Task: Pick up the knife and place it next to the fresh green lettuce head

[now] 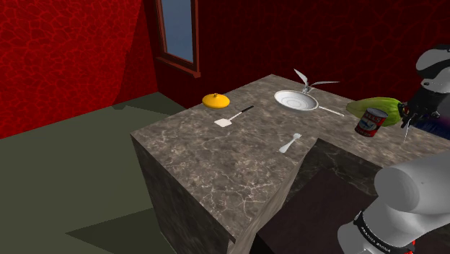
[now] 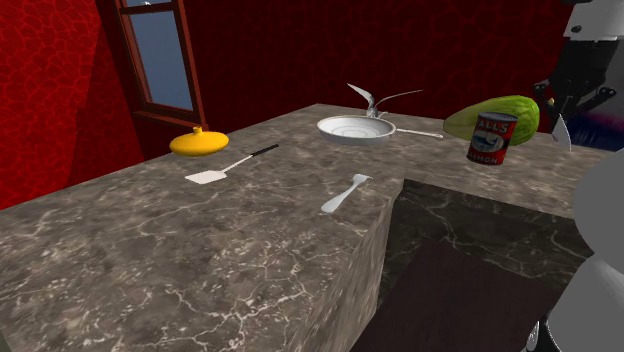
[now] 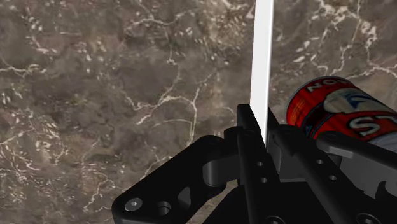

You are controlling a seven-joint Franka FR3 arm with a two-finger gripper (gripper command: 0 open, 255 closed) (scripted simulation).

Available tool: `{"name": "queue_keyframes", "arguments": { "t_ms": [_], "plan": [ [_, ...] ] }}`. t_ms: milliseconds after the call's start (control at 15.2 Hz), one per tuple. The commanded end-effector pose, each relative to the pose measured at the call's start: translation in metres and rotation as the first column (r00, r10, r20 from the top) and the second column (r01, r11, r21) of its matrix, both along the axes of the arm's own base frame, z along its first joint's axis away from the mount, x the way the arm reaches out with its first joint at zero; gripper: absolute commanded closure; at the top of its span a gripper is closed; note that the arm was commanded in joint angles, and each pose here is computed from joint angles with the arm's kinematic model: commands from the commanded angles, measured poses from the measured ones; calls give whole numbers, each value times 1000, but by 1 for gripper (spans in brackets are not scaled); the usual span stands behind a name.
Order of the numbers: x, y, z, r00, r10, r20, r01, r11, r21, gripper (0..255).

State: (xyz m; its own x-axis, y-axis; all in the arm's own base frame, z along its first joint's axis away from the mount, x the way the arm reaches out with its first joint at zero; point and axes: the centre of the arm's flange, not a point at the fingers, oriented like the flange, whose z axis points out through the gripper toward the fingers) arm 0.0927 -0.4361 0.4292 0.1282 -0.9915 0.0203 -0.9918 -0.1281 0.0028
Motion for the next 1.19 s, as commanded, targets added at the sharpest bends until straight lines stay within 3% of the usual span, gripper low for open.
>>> {"name": "queue_keyframes", "arguments": {
  "t_ms": [0, 1122],
  "plan": [
    [0, 0, -10, 1000, 0, 0, 0, 1000, -1, 255],
    [0, 0, -91, 1000, 0, 0, 0, 1000, -1, 255]
  ]
}}
